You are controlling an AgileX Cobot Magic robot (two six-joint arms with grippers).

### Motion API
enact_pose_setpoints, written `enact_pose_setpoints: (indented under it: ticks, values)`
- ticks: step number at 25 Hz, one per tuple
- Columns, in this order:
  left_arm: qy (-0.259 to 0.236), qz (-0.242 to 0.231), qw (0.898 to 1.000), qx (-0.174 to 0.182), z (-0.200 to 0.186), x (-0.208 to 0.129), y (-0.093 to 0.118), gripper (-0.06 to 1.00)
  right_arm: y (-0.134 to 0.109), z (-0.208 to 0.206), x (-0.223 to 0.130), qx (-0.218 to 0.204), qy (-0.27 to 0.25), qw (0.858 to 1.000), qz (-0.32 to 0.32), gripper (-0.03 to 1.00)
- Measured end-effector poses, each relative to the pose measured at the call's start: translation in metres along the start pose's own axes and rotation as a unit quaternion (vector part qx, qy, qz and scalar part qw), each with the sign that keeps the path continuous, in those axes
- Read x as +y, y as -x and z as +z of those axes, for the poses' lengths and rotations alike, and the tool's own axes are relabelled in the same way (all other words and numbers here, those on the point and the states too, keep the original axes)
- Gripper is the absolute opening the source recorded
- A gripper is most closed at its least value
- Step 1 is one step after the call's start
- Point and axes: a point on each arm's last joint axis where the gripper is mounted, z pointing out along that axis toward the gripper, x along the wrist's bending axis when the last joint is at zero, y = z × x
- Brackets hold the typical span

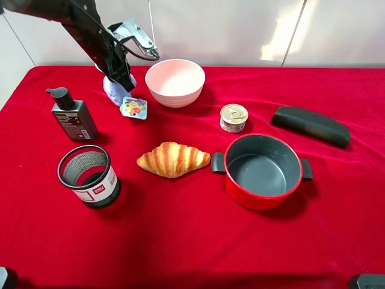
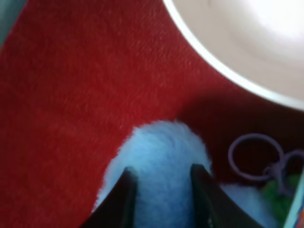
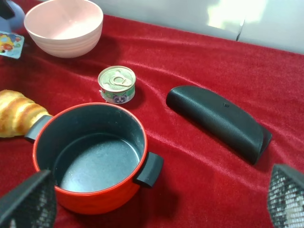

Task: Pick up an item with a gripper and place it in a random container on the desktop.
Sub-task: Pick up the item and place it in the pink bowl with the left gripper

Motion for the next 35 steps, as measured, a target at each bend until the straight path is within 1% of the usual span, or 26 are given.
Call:
enact_pose_setpoints:
  ticks: [4,11,16,19,22,23,24,28,31,35]
  values:
    - [0.004,0.004,1.0,0.006,-0.014,0.003,-0.004,0.21,0.0,0.0,0.0,0.0,0.0,1.0,0.0,0.69]
    - [-0.008,0.009,1.0,0.005,-0.03,0.01,-0.01,0.21,0.0,0.0,0.0,0.0,0.0,1.0,0.0,0.69]
    - [-0.004,0.011,1.0,0.016,-0.056,0.021,-0.02,0.21,0.0,0.0,0.0,0.0,0.0,1.0,0.0,0.69]
    - [-0.012,0.012,1.0,0.014,-0.074,0.029,-0.027,0.21,0.0,0.0,0.0,0.0,0.0,1.0,0.0,0.69]
    - [-0.023,0.017,1.0,0.006,-0.081,0.034,-0.024,0.21,0.0,0.0,0.0,0.0,0.0,1.0,0.0,0.69]
    - [-0.024,0.021,0.999,0.002,-0.084,0.039,-0.022,0.21,0.0,0.0,0.0,0.0,0.0,1.0,0.0,0.69]
    - [-0.035,0.029,0.999,-0.01,-0.089,0.044,-0.015,0.21,0.0,0.0,0.0,0.0,0.0,1.0,0.0,0.69]
    - [-0.039,0.036,0.998,-0.02,-0.098,0.051,-0.004,0.21,0.0,0.0,0.0,0.0,0.0,1.0,0.0,0.69]
    - [-0.021,0.032,0.999,-0.015,-0.116,0.059,0.002,0.21,0.0,0.0,0.0,0.0,0.0,1.0,0.0,0.69]
    - [-0.013,0.029,1.0,-0.004,-0.147,0.064,0.007,0.21,0.0,0.0,0.0,0.0,0.0,1.0,0.0,0.69]
